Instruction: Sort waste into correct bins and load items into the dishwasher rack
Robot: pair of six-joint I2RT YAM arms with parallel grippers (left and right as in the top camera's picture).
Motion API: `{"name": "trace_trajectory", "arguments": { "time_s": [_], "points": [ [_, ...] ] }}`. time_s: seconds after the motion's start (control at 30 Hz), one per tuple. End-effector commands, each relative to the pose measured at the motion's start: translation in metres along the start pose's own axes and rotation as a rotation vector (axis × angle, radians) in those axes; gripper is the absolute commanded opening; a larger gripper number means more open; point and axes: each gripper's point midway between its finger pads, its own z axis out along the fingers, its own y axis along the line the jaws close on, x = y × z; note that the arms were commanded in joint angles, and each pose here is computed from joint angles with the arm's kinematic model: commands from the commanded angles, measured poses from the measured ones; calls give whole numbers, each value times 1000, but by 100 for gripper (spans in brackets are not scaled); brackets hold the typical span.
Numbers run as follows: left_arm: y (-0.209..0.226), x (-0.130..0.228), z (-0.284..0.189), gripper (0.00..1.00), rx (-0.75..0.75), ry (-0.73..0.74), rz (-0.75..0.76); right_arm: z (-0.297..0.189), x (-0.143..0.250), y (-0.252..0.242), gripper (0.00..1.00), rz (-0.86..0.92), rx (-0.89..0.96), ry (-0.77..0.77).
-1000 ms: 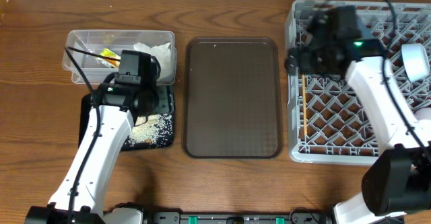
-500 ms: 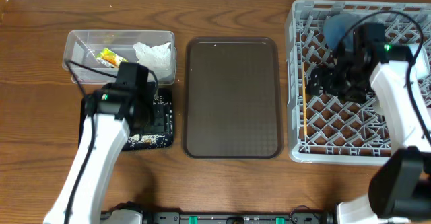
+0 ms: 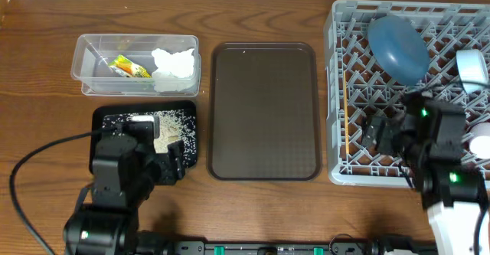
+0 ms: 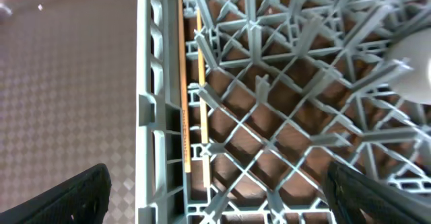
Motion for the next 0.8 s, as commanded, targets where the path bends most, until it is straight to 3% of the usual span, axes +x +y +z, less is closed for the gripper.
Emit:
{"name": "trace_trajectory", "arguments": {
  "time_s": [0.0,0.77],
  "points": [
    [2,0,-3,73,-5,-19,14,-8,2,-3,99,25,22,-39],
    [2,1,-1,72,-8,-6,13,-14,10,-3,99,26,17,-20]
  ]
}}
